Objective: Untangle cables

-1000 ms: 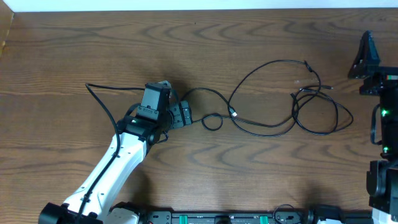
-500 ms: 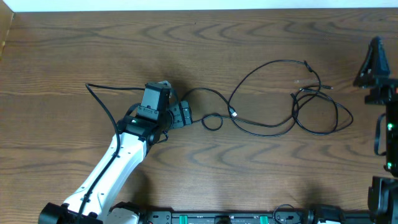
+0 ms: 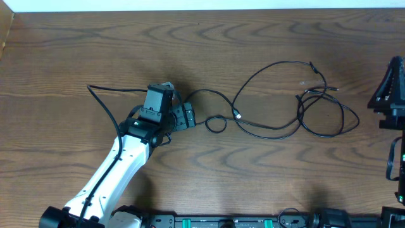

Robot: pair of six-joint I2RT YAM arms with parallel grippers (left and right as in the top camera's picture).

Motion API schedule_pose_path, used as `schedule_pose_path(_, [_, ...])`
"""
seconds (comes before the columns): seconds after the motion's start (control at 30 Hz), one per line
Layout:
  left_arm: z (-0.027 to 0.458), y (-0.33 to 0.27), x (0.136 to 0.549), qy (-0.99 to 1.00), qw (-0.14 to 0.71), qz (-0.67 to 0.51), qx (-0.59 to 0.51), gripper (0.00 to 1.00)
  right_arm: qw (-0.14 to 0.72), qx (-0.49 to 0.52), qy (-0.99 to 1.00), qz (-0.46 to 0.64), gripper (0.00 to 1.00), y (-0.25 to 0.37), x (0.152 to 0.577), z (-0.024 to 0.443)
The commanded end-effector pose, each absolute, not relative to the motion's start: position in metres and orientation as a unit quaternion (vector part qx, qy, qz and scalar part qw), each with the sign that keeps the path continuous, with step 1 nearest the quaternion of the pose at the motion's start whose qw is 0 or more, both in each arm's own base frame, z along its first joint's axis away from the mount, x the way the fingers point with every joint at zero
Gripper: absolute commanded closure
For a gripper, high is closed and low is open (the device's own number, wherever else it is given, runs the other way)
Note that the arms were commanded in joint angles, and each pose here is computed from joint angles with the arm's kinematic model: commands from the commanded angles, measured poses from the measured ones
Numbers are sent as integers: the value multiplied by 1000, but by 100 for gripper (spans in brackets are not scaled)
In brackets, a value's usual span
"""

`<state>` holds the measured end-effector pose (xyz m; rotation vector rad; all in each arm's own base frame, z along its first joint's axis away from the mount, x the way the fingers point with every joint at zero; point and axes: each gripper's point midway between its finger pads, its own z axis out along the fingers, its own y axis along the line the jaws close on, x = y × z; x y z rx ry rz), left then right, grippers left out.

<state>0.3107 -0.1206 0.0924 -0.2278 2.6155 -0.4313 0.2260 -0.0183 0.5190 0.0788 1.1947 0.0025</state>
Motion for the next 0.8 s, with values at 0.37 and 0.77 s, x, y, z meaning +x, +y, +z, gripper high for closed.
schedule_pose_path(0.37, [89,-117,311,956,237,-150,-88,9,846,40,532,8,2,-14,190,531])
schedule_pose_path(0.77, [89,-117,311,956,237,-150,-88,9,845,51,532,25,2,-14,190,530])
